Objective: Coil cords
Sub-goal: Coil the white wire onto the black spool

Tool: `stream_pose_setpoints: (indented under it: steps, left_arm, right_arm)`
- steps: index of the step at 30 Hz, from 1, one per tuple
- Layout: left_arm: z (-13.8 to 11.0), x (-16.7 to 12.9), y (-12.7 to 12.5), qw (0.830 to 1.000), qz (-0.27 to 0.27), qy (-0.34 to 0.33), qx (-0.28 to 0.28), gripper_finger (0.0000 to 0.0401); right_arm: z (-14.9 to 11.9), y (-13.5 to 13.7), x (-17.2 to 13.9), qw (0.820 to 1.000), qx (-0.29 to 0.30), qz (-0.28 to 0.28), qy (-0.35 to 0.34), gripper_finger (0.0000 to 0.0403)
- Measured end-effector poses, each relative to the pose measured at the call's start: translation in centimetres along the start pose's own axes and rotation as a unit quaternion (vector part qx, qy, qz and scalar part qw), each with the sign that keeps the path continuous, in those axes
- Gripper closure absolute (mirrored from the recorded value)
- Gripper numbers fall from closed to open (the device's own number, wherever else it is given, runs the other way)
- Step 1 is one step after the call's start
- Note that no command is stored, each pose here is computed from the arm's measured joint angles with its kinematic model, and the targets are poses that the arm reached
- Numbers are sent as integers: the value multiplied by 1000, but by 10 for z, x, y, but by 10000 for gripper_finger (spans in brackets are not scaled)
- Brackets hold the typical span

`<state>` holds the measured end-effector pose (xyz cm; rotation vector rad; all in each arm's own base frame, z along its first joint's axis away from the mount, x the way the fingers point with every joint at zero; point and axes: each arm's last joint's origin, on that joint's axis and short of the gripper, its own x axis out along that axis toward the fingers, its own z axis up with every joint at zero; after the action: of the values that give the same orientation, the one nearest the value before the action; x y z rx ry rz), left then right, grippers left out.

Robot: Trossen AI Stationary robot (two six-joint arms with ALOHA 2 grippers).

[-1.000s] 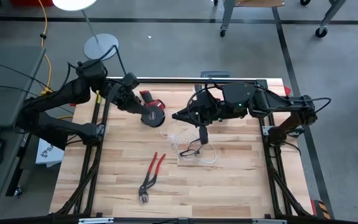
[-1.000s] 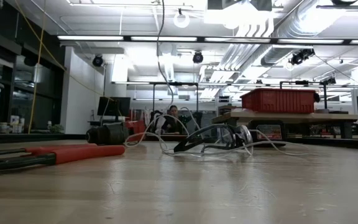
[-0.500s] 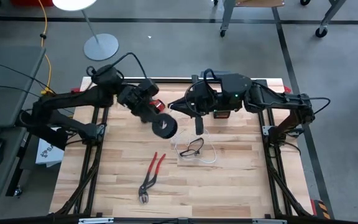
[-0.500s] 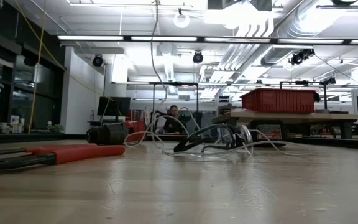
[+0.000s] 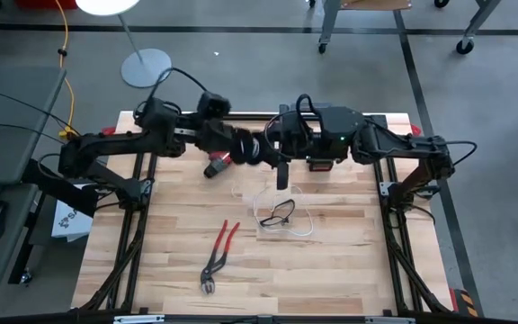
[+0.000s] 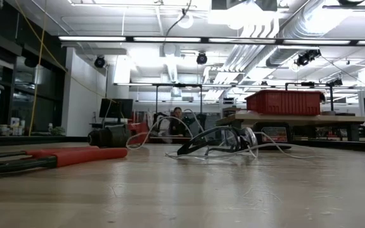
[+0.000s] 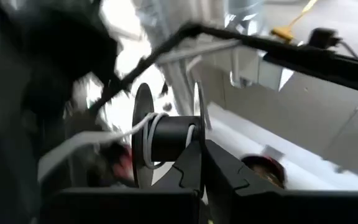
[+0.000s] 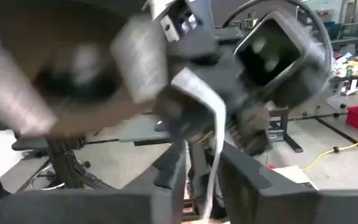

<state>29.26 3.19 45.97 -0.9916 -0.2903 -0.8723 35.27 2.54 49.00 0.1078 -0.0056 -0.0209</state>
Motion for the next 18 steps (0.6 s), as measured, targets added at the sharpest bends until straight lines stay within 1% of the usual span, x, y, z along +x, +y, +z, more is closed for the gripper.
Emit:
stream_pose_setpoints:
  steps: [4,7,10,14,18]
  left_arm:
    - [7,-3,-5,996,-13,-50,76,401]
    - [11,-5,-8,989,-20,-82,124,401]
    - [14,-6,-10,980,-18,-114,161,401]
    - [19,-2,-19,967,-25,-131,217,401]
    - [24,3,-33,956,-41,-133,259,401]
  right_arm:
    - [-2,0,3,1000,4,-1,-3,298]
    - [-4,0,6,1000,4,-1,-1,296]
    - [-7,0,11,1000,7,-4,2,296]
    - [-13,0,16,1000,10,-20,8,296]
    - [-19,0,22,999,-3,-31,17,295]
